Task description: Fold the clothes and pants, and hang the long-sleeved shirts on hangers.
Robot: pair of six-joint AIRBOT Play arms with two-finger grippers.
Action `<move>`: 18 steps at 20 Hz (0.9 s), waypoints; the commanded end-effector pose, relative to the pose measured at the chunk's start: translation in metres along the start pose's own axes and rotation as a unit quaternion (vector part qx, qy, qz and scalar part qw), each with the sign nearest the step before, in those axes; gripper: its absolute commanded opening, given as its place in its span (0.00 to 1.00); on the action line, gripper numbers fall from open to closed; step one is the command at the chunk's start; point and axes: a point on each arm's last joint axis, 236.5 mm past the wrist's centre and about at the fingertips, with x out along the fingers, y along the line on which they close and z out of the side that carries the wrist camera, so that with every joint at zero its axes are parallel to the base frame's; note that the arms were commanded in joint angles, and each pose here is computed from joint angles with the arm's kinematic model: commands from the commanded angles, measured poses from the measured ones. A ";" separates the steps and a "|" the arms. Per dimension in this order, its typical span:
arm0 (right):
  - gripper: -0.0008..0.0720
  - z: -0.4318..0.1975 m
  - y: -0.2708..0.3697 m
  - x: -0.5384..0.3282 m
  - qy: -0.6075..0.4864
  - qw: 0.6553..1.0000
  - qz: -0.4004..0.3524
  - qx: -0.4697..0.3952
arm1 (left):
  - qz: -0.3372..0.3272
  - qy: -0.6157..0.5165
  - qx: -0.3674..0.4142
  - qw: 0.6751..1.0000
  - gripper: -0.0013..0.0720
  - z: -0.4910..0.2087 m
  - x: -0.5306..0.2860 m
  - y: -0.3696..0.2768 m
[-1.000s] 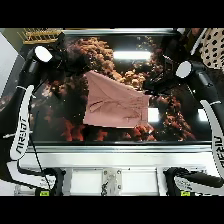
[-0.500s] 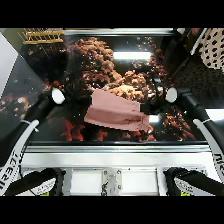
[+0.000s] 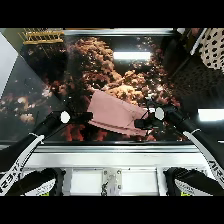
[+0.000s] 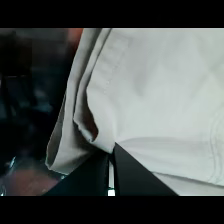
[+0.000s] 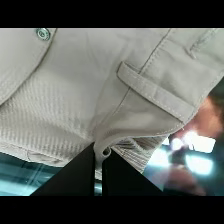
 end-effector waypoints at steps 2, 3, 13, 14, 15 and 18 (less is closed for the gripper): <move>0.12 -0.007 0.004 0.004 0.007 1.000 0.002 -0.002 | 0.003 0.005 -0.004 1.000 0.03 -0.003 0.000 0.003; 0.50 -0.006 0.005 -0.001 0.004 1.000 0.005 -0.002 | 0.001 0.011 0.000 1.000 0.27 -0.001 -0.004 -0.001; 0.94 -0.010 -0.067 -0.097 -0.047 0.995 0.041 0.081 | -0.075 -0.062 0.060 0.993 0.51 0.032 -0.125 -0.066; 0.94 -0.011 -0.074 -0.086 -0.042 0.990 0.068 0.115 | -0.083 -0.067 0.070 0.992 0.18 0.030 -0.129 -0.074; 0.94 -0.010 -0.079 -0.073 -0.042 0.983 0.099 0.152 | -0.090 -0.074 0.079 0.990 0.03 0.030 -0.130 -0.082; 0.94 -0.001 -0.083 -0.032 -0.060 0.945 0.186 0.261 | -0.107 -0.065 0.106 0.986 0.03 0.017 -0.122 -0.105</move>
